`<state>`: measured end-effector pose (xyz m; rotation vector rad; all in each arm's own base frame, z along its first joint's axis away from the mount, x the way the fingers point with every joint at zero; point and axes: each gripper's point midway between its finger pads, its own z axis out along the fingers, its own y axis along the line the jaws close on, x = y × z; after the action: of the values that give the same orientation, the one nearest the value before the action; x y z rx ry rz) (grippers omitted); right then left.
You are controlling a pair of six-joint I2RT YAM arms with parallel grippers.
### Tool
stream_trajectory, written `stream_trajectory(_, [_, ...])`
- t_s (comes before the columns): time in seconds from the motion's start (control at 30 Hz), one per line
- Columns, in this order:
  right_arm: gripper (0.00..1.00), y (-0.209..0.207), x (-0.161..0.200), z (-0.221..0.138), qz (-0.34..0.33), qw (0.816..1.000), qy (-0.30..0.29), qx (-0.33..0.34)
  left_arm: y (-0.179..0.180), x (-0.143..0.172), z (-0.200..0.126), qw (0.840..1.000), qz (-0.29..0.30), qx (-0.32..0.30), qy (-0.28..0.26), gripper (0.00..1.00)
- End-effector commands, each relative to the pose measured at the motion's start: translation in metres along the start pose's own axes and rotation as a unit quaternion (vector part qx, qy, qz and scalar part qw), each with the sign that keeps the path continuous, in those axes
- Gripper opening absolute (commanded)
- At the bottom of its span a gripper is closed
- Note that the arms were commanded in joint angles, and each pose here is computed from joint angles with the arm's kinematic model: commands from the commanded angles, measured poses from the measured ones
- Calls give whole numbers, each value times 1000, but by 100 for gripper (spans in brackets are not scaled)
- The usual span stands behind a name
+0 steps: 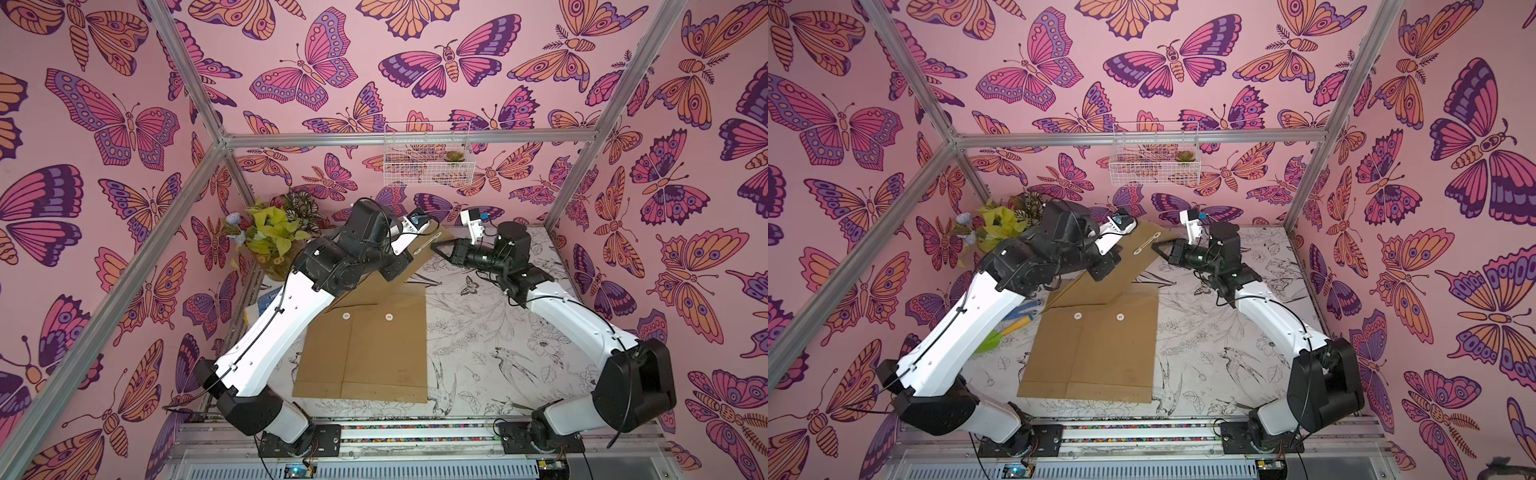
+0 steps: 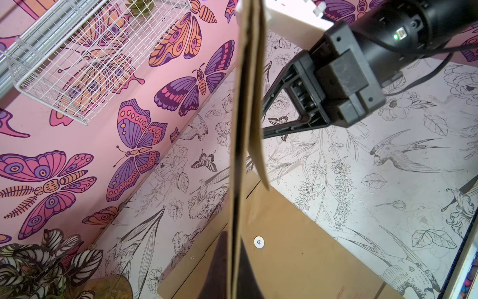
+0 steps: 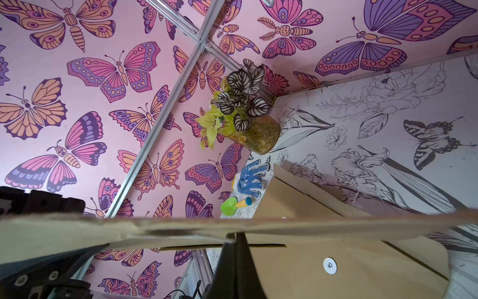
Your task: Open the file bag
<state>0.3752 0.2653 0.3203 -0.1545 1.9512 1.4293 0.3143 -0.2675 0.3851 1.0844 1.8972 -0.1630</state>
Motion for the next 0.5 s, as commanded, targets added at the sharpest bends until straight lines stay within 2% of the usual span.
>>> stream_trajectory(0.0, [0,5,-8,-9,-20,1000,-11,18,-5,-1,-7,1000,-10,10,-12,0])
stream_trajectory(0.27, [0,15,-5,-25,-59,997,5,45,-10,-6,5,997,-64,19,-42,0])
stream_trajectory(0.47, [0,17,-8,-42,-95,991,9,94,-14,-14,9,993,-85,29,-73,0])
